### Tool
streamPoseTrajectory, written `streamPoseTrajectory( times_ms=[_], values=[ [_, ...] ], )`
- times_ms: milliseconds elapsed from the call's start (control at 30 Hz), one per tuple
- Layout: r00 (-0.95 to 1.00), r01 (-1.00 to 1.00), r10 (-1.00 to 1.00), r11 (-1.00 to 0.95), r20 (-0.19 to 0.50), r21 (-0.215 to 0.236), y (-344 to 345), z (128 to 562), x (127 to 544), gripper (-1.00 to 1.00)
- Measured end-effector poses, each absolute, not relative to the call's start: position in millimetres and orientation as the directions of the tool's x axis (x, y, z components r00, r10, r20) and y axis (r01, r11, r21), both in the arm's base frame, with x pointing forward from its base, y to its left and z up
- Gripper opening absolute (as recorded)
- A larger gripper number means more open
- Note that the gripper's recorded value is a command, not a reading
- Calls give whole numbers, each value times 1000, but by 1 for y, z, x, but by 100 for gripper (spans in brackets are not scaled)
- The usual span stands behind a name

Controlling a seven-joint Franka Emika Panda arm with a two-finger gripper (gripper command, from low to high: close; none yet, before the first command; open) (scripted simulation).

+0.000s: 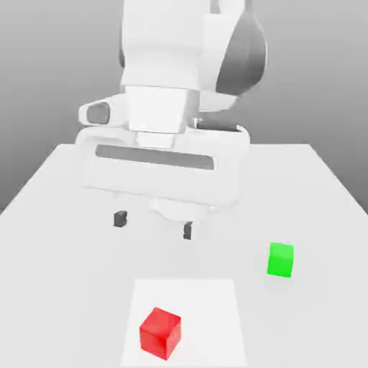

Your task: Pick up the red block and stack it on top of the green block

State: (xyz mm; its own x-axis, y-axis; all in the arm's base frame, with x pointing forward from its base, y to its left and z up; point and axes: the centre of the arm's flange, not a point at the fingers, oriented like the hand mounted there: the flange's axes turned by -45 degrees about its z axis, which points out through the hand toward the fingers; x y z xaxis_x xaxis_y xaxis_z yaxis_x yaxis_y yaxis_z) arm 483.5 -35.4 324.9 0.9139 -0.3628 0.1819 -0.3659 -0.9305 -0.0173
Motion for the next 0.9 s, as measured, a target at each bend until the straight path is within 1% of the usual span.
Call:
streamPoseTrajectory(
  times_ms=[167, 233, 333, 367, 600, 767, 833, 900],
  values=[
    [896, -443, -443, -897, 34, -4, -38, 230, 464, 0],
    [890, -456, -456, -890, 8, -2, -38, 201, 460, 0],
    [888, -459, -459, -888, 0, -1, -38, 163, 459, 0],
    [888, -459, -459, -888, 0, -1, -38, 151, 458, -100],
    [888, -459, -459, -888, 1, -1, -38, 149, 458, -100],
    [889, -457, -457, -889, 1, -1, -36, 202, 458, -100],
    [914, -406, -406, -914, -4, -20, -1, 218, 449, -100],
    [953, -301, -301, -953, -8, -39, 58, 230, 431, -100]
  ],
)
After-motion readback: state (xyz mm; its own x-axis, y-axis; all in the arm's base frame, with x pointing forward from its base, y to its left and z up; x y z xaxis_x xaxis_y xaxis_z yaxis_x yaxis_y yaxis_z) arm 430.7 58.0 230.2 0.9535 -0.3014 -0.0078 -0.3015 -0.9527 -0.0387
